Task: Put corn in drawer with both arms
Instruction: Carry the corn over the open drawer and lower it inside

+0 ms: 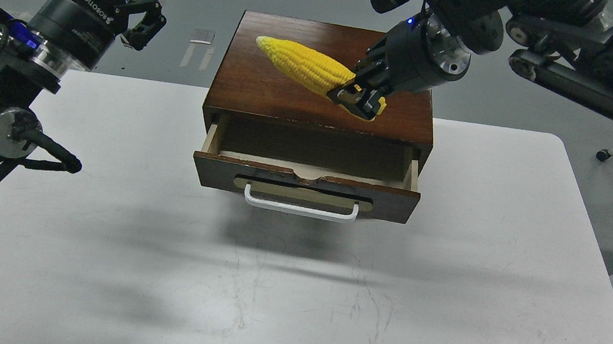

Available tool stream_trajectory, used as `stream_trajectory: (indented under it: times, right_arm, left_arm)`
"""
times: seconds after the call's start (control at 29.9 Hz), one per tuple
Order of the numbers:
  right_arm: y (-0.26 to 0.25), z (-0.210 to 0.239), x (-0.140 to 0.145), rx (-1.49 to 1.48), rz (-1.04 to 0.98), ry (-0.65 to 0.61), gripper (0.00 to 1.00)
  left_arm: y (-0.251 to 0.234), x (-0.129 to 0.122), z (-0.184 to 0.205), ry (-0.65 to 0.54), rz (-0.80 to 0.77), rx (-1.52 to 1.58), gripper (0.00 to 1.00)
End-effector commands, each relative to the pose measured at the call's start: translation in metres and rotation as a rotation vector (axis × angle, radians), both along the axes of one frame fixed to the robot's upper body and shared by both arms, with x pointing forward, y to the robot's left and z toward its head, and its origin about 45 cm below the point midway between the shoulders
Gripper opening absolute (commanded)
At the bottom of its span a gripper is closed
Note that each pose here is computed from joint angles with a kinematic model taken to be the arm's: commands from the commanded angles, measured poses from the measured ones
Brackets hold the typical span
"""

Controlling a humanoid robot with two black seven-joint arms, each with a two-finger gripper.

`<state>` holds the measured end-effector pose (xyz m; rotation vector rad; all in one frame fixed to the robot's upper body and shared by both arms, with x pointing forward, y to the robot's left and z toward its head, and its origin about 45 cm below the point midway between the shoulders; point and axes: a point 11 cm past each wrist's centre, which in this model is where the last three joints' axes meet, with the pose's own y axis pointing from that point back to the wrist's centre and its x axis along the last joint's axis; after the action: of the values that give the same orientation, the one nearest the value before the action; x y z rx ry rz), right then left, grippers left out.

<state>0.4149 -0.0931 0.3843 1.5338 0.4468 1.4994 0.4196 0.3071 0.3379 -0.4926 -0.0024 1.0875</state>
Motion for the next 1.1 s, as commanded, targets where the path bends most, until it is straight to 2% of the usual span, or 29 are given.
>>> stream_trajectory:
  times: [0.0, 0.5, 0.67, 1.07]
  right_arm:
    - [0.002, -0.013, -0.010, -0.037, 0.031, 0.024, 0.00]
    - [0.006, -0.041, -0.015, -0.159, 0.090, 0.017, 0.00]
    - [-0.002, -0.048, -0.011, -0.198, 0.126, -0.028, 0.00]
    - [-0.004, -0.054, -0.018, -0.209, 0.141, -0.007, 0.00]
  left_arm:
    - [0.000, 0.000, 0.000, 0.000, 0.000, 0.002, 0.98]
    - [0.002, 0.000, 0.002, -0.007, 0.005, -0.003, 0.98]
    - [0.002, 0.000, 0.003, -0.008, 0.004, -0.004, 0.98]
    - [0.002, 0.000, 0.003, -0.009, 0.000, -0.003, 0.98]
